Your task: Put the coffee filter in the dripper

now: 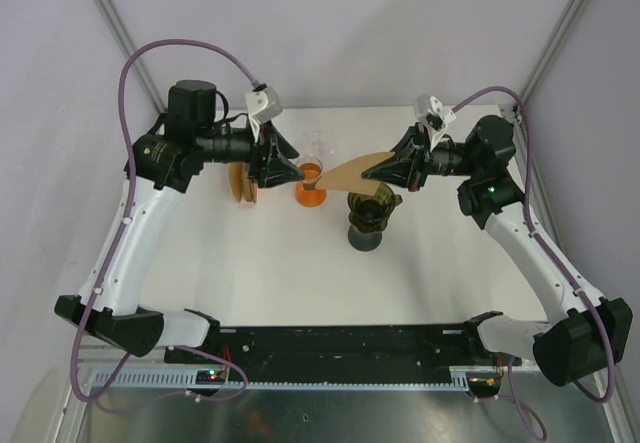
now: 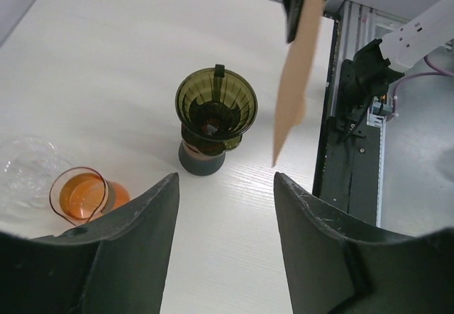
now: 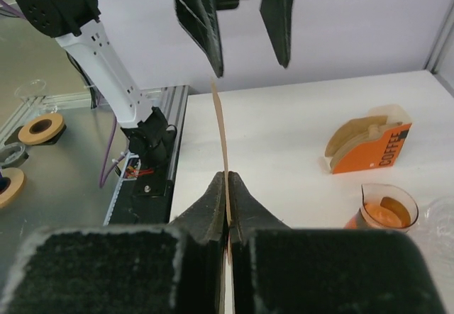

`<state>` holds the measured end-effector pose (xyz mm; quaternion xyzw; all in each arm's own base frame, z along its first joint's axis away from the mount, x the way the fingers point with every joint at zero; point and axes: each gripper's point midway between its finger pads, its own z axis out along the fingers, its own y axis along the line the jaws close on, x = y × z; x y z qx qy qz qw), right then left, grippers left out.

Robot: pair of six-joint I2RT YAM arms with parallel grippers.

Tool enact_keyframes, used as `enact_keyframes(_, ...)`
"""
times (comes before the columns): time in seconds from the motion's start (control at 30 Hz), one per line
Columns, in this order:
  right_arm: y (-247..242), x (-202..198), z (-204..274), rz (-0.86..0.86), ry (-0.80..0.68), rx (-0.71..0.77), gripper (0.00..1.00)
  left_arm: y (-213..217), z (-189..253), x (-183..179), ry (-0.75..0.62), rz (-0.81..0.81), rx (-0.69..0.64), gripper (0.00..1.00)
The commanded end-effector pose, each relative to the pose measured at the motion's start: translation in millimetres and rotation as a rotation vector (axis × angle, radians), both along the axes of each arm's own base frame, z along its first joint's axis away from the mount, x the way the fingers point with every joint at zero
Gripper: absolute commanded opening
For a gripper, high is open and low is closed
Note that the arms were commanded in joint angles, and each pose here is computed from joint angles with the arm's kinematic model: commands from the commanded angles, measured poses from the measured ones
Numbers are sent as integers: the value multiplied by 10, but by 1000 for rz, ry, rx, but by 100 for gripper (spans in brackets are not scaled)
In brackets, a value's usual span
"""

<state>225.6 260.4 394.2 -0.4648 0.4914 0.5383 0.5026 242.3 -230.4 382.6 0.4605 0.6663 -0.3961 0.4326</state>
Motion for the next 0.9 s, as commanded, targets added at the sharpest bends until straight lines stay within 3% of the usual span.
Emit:
enact_keyframes(0.0, -26, 16, -43, -6, 20, -26, 0, -66, 236, -89, -109, -47, -10, 60)
enact_keyframes(0.47, 42, -47, -29, -6, 28, -25, 0, -362, 70, -131, -99, -126, 30, 55)
enact_keyframes(0.53, 46, -51, -35, -4, 29, -27, 0, -381, 102, -149, -101, -140, 21, 49)
enact_keyframes(0.8, 51, -63, -57, 0, 28, -34, 0, -423, 107, -247, -72, -187, -4, 5)
enact_keyframes(0.87, 48, -63, -70, 0, 27, -37, 0, -426, 124, -276, -67, -197, -12, 1)
